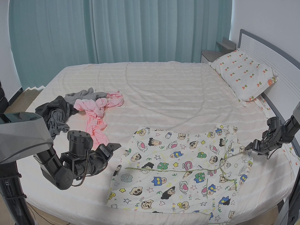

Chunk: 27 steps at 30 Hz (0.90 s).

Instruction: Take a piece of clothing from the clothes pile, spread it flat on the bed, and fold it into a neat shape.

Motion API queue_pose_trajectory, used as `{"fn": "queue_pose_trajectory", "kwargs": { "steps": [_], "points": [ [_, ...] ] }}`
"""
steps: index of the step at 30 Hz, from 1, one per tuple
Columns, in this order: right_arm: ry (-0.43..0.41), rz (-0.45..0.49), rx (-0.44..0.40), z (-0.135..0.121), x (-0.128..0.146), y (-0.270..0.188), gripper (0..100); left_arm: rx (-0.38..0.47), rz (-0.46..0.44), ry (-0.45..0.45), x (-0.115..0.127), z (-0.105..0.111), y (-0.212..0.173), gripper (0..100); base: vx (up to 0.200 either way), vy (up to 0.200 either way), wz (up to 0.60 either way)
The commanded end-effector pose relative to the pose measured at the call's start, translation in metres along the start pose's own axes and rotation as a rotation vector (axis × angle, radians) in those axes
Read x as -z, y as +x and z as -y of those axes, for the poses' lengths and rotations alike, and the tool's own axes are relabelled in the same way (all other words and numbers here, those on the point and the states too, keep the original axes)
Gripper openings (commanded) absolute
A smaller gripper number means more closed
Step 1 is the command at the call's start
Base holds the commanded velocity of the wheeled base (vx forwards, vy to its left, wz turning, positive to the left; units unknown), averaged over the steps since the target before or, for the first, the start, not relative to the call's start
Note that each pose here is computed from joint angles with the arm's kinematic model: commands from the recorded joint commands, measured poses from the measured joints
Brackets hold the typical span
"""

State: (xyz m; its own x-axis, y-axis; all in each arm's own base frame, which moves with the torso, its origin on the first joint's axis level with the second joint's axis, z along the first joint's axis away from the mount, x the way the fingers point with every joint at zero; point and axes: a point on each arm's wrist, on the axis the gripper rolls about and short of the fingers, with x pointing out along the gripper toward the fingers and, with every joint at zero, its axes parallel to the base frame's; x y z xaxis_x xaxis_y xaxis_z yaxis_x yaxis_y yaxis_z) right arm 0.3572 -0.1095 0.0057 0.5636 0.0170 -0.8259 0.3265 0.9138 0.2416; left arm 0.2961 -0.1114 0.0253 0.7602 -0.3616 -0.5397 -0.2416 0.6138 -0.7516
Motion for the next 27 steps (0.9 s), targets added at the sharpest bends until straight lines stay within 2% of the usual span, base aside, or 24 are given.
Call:
{"fn": "queue_pose_trajectory", "kwargs": {
  "steps": [1, 4, 7, 9, 10, 12, 20, 27],
  "points": [
    [-0.036, 0.063, -0.144, -0.030, 0.027, -0.046, 100, -0.076, -0.154, 0.125, 0.033, -0.010, 0.004, 100, 0.000, 0.000, 0.00],
    [-0.039, 0.094, -0.216, -0.044, 0.046, -0.059, 100, -0.120, -0.206, 0.221, 0.046, -0.018, 0.014, 100, 0.000, 0.000, 0.00],
    [-0.022, 0.121, -0.283, -0.058, 0.065, -0.068, 100, -0.128, -0.232, 0.251, 0.057, -0.016, 0.016, 100, 0.000, 0.000, 0.00],
    [-0.020, 0.123, -0.285, -0.059, 0.065, -0.068, 100, -0.128, -0.232, 0.251, 0.057, -0.016, 0.016, 100, 0.000, 0.000, 0.00],
    [0.000, 0.137, -0.328, -0.068, 0.078, -0.069, 100, -0.163, -0.257, 0.281, 0.070, -0.016, 0.012, 100, 0.000, 0.000, 0.00],
    [0.016, 0.144, -0.355, -0.072, 0.086, -0.067, 100, -0.212, -0.253, 0.298, 0.074, -0.018, 0.011, 100, 0.000, 0.000, 0.00],
    [0.017, 0.174, -0.397, -0.073, 0.104, -0.057, 100, -0.335, -0.227, 0.330, 0.079, -0.029, 0.005, 100, 0.000, 0.000, 0.00],
    [0.009, 0.179, -0.412, -0.074, 0.109, -0.053, 100, -0.301, -0.254, 0.360, 0.097, -0.019, 0.002, 100, 0.000, 0.000, 0.00]
  ]
}}
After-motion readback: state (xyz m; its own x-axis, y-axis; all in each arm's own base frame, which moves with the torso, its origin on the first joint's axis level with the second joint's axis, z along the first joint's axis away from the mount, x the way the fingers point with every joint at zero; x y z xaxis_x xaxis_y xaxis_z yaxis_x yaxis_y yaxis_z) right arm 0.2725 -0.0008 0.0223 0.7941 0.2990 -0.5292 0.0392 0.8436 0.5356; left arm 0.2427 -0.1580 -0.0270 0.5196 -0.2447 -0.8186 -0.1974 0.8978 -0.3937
